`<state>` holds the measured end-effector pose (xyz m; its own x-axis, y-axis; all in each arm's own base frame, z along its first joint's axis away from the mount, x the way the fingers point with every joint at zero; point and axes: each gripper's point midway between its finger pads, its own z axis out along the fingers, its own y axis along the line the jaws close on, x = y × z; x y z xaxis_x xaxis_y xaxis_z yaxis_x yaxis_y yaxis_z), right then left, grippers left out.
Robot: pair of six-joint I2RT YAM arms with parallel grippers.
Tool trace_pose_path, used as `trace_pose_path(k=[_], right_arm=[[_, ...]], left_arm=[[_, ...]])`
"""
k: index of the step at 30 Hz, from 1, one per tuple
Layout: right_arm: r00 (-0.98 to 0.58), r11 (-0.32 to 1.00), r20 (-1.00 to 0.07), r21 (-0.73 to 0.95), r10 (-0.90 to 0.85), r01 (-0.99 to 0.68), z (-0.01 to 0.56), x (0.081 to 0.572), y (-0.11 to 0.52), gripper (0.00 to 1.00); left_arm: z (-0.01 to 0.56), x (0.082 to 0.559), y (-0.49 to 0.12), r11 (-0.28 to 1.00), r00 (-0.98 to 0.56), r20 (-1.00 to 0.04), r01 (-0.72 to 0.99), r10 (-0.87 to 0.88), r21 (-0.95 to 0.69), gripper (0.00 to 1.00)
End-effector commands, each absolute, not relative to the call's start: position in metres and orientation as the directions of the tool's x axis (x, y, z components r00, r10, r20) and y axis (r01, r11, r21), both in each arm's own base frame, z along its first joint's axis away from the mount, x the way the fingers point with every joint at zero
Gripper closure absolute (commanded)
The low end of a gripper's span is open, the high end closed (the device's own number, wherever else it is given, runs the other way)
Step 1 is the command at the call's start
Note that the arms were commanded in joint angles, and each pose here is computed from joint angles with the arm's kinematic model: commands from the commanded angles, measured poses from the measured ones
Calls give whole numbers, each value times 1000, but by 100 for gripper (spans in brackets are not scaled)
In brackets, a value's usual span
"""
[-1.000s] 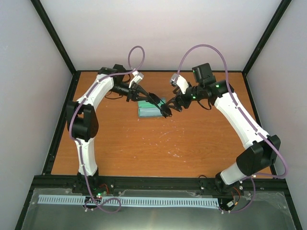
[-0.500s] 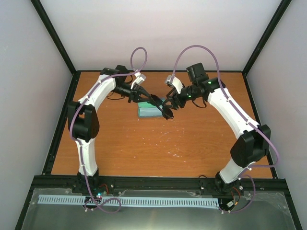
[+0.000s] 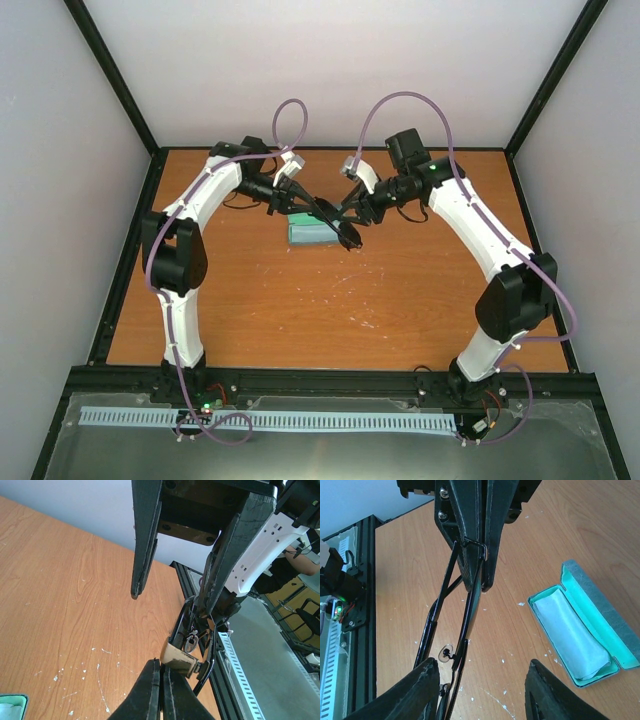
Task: Organize the sunglasses
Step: Fold the sunglasses.
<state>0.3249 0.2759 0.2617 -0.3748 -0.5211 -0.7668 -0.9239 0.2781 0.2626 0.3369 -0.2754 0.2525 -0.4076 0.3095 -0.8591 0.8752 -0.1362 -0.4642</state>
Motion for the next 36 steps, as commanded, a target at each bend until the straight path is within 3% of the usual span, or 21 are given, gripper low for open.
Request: trace_pose_path(k=[1, 15, 18, 21, 24, 30, 36], right_arm=[[-380, 260, -761, 282, -525, -924, 262, 322, 277, 55], [-395, 245, -740, 310, -544, -918, 253, 319, 284, 74], [-397, 239, -738, 316, -546, -918, 252, 318, 285, 82], [-396, 224, -737, 327, -547, -918, 252, 315, 286, 96], [-396, 213, -736, 335, -550, -918, 252, 312, 287, 97], [-380, 203, -731, 324, -567, -924, 249, 310, 286, 97], [-350, 213, -713, 278, -607, -937, 238, 314, 281, 97]], left_arm=[[272, 330, -277, -174, -351, -896, 898, 272, -404, 99], [273, 330, -279, -181, -336, -902, 903, 272, -390, 99], [273, 330, -280, -182, -334, -902, 903, 272, -389, 99], [273, 330, -280, -185, -333, -903, 903, 271, -388, 99], [273, 330, -281, -187, -333, -903, 902, 270, -389, 99], [271, 330, -281, -182, -337, -900, 901, 277, -393, 87], [266, 335, -278, -149, -330, -893, 910, 307, -388, 18]])
